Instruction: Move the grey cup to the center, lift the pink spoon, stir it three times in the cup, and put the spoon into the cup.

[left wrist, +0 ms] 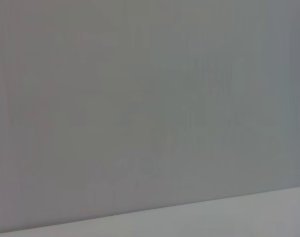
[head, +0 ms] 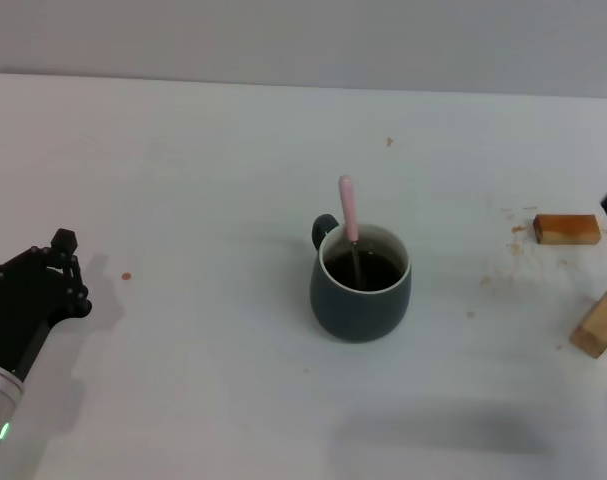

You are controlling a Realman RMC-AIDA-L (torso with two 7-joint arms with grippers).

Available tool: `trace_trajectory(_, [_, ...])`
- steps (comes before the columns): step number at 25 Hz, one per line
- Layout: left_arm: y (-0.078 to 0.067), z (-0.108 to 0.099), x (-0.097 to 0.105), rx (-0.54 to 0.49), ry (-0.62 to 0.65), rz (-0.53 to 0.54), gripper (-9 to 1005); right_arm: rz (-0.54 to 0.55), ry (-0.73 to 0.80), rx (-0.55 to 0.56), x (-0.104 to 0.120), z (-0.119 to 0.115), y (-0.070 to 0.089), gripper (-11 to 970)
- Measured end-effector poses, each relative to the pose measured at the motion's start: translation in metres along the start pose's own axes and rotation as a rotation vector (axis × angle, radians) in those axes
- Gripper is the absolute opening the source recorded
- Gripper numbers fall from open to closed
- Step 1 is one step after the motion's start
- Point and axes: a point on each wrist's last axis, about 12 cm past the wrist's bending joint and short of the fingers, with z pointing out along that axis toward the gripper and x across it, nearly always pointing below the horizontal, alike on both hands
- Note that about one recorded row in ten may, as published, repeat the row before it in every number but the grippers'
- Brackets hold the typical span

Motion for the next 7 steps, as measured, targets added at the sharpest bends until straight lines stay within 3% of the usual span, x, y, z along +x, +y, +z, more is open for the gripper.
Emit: trace_trajectory(7, [0.000, 0.000, 0.000, -0.005, -0.003, 0.003, -2, -0.030, -0.027, -0.011, 0.000, -0.016, -0.001, 789])
